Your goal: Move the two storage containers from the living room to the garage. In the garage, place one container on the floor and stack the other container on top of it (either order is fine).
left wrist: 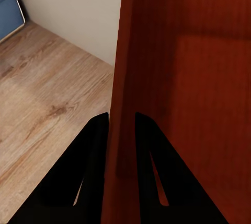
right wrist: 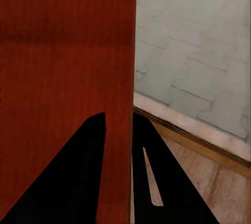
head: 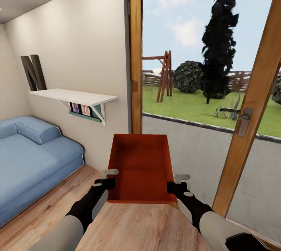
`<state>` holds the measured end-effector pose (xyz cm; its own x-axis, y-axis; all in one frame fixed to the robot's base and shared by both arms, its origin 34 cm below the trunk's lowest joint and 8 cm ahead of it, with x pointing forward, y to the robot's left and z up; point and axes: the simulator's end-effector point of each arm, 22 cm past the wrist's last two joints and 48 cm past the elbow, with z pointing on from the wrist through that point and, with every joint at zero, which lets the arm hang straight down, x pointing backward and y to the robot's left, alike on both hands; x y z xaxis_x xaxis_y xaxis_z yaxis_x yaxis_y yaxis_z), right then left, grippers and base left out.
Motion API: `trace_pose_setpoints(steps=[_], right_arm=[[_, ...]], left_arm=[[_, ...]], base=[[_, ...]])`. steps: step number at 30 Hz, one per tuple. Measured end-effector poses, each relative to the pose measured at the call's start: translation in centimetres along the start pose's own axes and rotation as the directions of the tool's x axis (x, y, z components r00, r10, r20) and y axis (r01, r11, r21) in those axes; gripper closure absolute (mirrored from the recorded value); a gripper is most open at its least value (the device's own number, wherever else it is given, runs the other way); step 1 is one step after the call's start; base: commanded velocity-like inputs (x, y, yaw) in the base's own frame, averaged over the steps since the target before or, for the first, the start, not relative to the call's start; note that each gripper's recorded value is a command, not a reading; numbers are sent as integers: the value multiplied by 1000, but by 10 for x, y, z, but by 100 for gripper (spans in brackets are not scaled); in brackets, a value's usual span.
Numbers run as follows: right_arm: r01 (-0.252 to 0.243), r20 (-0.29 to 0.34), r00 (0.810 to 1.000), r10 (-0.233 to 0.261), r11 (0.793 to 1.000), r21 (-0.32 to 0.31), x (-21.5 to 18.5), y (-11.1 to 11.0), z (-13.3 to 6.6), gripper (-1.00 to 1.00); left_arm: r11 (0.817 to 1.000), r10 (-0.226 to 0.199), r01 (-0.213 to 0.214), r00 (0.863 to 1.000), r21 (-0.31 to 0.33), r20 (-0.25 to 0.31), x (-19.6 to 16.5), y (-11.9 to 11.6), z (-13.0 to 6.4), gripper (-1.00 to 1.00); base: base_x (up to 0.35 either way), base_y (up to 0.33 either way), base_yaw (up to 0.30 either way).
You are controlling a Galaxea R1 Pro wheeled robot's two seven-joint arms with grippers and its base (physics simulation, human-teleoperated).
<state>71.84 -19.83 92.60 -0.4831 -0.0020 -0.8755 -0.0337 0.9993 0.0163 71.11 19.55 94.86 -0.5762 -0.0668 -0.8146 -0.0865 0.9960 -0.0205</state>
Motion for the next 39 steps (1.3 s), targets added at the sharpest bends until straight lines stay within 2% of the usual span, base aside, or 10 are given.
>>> trace_pose_setpoints(steps=[39], right_arm=[[-2,-3,1000,2,1000,-2,1,0,0,100]], left_arm=[[1000,5,-5,1000,0,-4,1,0,0,100]], base=[[0,0,0]])
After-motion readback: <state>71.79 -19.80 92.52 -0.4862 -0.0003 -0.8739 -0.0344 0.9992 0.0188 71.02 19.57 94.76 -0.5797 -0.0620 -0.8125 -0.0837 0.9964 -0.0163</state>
